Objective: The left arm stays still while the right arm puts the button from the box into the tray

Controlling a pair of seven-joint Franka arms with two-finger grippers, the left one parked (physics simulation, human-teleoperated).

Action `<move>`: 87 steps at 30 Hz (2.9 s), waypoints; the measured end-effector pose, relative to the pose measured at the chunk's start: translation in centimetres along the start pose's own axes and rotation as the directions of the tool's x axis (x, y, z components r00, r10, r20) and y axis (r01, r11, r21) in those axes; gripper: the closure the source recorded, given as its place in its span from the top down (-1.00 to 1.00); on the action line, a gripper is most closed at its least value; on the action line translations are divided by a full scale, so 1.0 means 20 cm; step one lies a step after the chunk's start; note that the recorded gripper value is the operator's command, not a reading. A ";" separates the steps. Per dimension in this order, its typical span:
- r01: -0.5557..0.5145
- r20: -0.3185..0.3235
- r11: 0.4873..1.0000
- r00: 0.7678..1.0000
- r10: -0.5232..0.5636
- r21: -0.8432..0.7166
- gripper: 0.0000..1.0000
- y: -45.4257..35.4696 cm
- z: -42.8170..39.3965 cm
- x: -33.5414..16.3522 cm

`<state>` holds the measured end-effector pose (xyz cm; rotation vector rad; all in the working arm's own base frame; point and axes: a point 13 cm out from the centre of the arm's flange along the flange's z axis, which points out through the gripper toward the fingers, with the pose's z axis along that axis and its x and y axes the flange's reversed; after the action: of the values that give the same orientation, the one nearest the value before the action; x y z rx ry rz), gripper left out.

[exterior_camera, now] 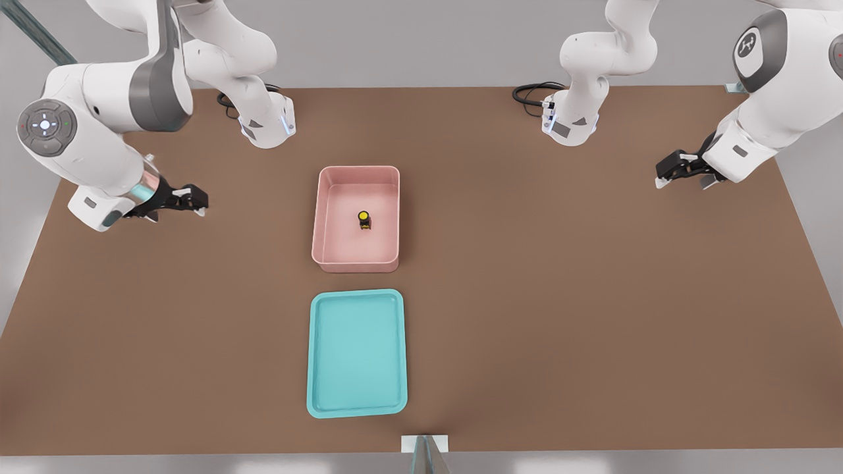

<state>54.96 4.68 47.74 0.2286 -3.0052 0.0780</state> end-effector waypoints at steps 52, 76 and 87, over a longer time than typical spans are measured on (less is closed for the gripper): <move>-0.257 0.028 0.962 0.965 0.260 -0.087 -0.15 1.78 2.09 0.40; -0.134 0.164 0.982 0.974 0.155 -0.132 1.00 1.22 1.72 -1.19; -0.223 0.138 0.969 0.968 0.208 0.103 1.00 0.20 -0.07 -0.24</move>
<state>59.24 9.47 48.27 -0.0884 -3.1433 0.2728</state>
